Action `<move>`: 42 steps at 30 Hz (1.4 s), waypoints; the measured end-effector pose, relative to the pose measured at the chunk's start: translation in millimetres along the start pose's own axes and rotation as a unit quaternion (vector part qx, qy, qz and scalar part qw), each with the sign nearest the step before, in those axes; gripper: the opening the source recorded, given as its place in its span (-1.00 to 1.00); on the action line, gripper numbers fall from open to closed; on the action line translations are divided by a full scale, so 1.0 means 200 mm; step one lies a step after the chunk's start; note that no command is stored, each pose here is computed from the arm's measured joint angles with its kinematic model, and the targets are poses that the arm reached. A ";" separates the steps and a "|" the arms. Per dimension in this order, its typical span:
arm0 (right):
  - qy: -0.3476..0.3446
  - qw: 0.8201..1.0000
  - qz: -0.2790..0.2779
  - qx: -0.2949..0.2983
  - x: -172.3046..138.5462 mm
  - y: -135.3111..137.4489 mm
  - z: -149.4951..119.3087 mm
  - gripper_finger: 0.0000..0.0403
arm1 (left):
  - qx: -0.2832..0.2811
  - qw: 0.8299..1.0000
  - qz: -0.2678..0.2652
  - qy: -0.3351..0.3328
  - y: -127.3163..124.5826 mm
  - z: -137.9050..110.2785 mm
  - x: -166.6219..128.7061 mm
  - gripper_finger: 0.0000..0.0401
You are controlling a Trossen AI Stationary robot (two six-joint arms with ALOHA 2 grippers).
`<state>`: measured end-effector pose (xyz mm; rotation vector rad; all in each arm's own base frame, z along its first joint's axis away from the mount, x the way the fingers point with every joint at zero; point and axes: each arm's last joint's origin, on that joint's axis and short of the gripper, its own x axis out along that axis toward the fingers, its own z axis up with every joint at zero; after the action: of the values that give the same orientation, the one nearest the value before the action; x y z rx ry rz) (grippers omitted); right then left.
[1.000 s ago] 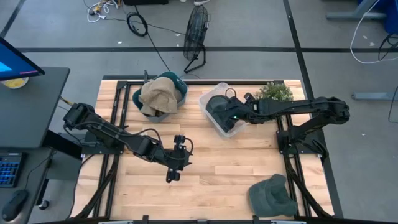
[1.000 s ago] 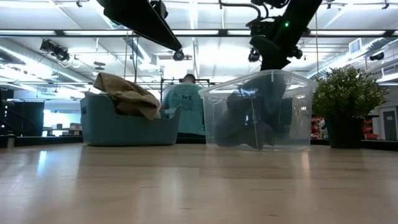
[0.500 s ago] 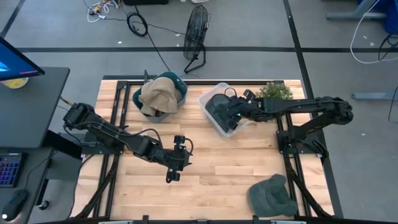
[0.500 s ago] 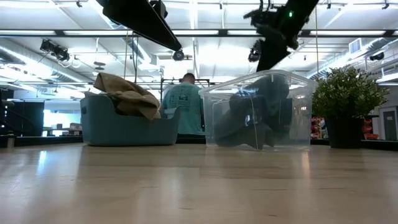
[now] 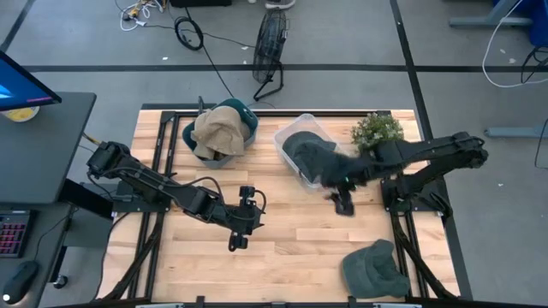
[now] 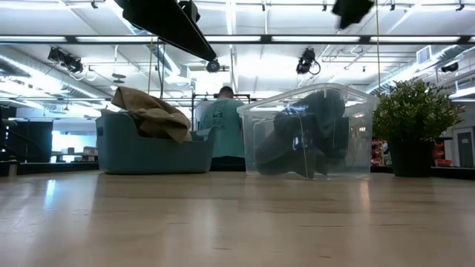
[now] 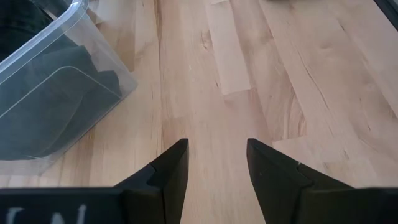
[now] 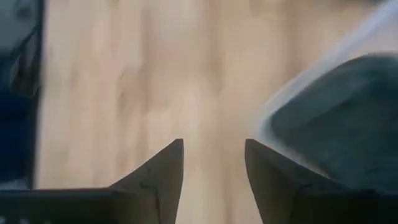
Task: Pick & Place hat
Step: Put the blue cap into the transparent bin
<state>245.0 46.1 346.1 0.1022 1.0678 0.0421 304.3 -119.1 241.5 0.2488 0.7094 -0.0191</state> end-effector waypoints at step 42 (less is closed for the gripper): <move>0.276 0.872 0.068 0.399 0.48 0.74 -0.98 -0.15 | -0.019 1.000 0.000 0.002 0.00 0.00 0.00 -0.17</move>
<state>122.6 213.5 184.3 0.9658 1.5954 -0.2659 304.0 -119.1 241.1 0.2126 0.7131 -0.0043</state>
